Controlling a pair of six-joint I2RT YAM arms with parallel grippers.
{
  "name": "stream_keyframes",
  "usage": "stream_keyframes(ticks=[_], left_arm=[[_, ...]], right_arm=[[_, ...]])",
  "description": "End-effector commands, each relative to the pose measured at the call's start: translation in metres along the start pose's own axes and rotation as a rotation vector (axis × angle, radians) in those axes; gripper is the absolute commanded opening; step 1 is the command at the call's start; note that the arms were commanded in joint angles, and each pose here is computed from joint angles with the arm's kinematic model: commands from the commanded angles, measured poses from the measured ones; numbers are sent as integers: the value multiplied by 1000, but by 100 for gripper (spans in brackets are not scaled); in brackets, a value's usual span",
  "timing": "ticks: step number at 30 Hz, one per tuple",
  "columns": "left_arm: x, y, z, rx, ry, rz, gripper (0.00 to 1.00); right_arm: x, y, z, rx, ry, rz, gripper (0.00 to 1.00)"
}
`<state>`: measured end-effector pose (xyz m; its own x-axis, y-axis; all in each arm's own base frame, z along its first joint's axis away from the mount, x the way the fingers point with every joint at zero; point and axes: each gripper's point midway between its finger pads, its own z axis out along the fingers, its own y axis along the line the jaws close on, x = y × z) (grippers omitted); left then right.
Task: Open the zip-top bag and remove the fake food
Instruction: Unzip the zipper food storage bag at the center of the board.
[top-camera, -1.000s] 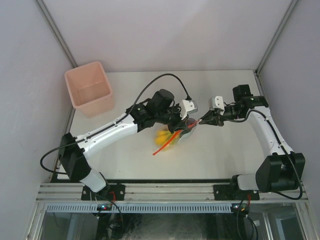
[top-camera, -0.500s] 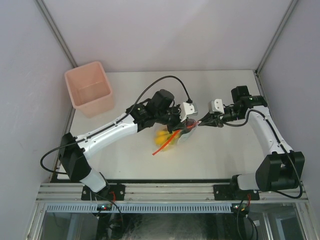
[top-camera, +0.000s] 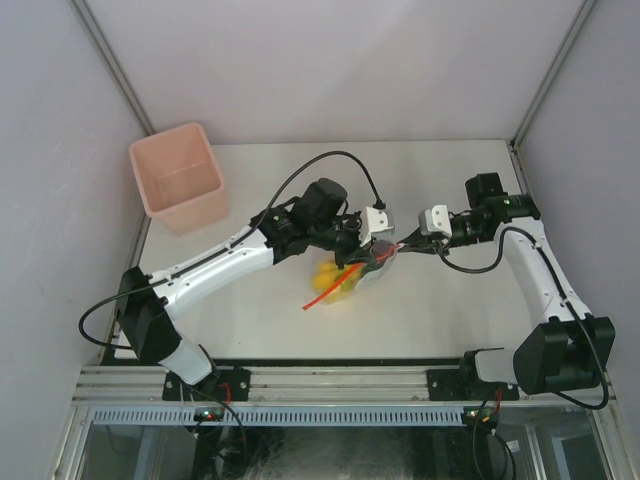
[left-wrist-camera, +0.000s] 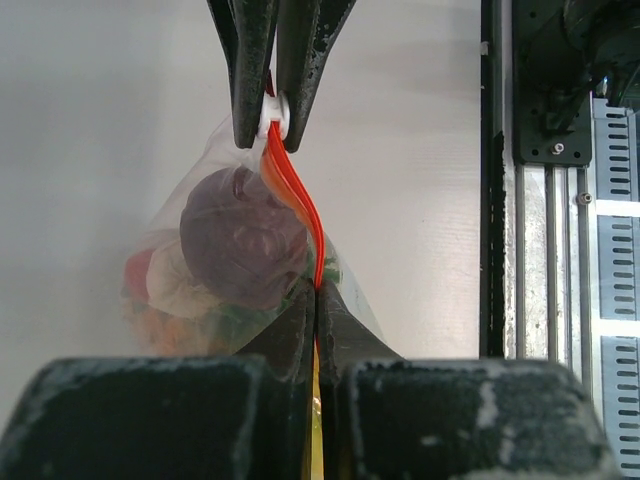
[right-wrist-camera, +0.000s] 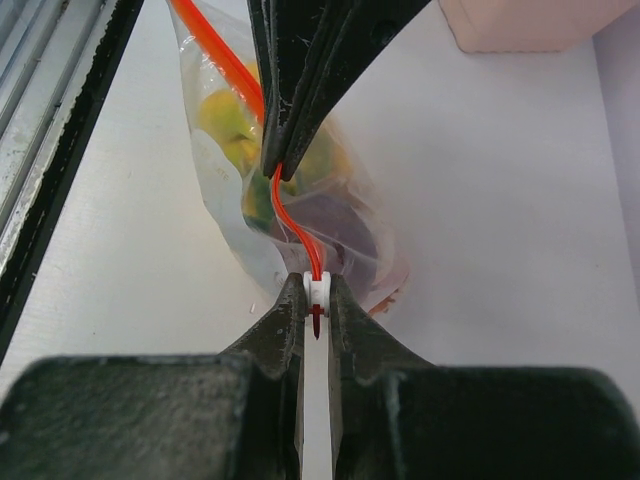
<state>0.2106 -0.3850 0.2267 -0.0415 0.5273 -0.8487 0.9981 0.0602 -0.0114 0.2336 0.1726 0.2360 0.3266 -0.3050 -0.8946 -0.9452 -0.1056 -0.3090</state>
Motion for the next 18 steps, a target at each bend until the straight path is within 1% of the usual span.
stream_keyframes(ticks=[1, 6, 14, 18], left_arm=[[-48, 1, -15, -8, -130, 99, 0], [-49, 2, -16, -16, -131, 103, 0], [-45, 1, -19, -21, -127, 100, 0], [-40, 2, -20, -26, -122, 93, 0]], right_arm=[[-19, 9, 6, -26, -57, -73, 1], [-16, 13, 9, -54, -37, -92, 2], [-8, 11, 6, -48, 5, -90, 9], [-11, 9, -1, -20, 9, -101, 15]])
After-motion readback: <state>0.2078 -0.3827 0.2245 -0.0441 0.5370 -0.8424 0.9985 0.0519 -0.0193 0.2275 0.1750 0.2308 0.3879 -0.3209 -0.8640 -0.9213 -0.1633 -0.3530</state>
